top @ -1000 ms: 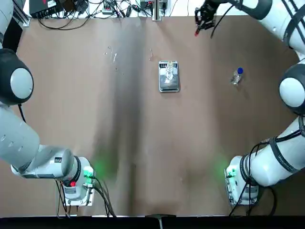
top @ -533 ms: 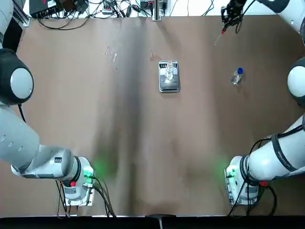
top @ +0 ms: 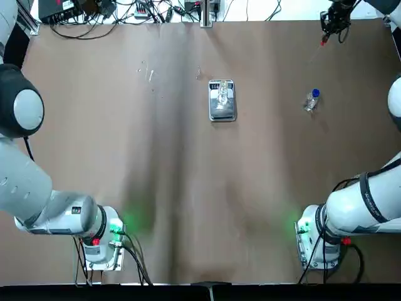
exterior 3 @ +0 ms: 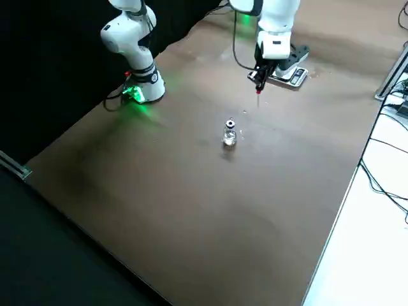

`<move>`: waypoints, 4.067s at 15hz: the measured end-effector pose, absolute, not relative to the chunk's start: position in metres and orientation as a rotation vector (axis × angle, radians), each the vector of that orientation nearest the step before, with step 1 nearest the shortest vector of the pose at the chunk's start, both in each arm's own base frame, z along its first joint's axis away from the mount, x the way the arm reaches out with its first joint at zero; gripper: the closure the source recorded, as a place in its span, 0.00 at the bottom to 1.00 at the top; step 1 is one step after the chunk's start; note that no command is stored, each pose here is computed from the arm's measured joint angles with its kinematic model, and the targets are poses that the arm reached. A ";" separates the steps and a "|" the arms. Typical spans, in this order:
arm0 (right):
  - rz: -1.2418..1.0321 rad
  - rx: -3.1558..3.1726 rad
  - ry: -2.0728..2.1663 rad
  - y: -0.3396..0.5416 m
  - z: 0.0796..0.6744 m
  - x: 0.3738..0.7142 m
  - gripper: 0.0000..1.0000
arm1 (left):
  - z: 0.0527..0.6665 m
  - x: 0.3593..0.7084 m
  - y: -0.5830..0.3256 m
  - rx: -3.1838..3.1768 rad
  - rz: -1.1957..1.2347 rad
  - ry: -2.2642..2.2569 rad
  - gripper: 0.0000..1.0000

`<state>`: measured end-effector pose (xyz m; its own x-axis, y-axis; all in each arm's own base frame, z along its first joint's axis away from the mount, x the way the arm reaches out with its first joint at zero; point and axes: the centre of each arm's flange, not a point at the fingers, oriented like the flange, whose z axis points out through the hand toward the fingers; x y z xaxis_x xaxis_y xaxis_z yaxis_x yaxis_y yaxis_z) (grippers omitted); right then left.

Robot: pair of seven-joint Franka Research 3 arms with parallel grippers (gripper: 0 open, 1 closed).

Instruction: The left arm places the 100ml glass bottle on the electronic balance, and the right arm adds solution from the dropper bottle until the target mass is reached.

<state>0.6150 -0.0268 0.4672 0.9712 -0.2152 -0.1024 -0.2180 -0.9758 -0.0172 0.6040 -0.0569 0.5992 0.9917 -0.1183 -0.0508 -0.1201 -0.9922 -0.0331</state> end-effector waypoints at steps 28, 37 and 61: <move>0.459 -3.153 0.298 -0.048 0.380 0.575 0.95 | 0.599 0.604 -0.057 -3.099 0.076 0.186 0.00; 0.446 -3.150 0.278 -0.059 0.380 0.575 0.95 | 0.599 0.604 -0.057 -3.099 0.077 0.184 0.00; 0.419 -3.153 0.246 -0.054 0.356 0.569 0.95 | 0.595 0.604 -0.056 -3.098 0.089 0.182 0.00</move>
<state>0.5693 -0.0540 0.3564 0.9536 -0.1587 -0.2559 -0.1459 -0.9869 0.0686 0.6044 -0.0562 0.5949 0.9915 -0.1162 -0.0593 -0.1183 -0.9924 -0.0331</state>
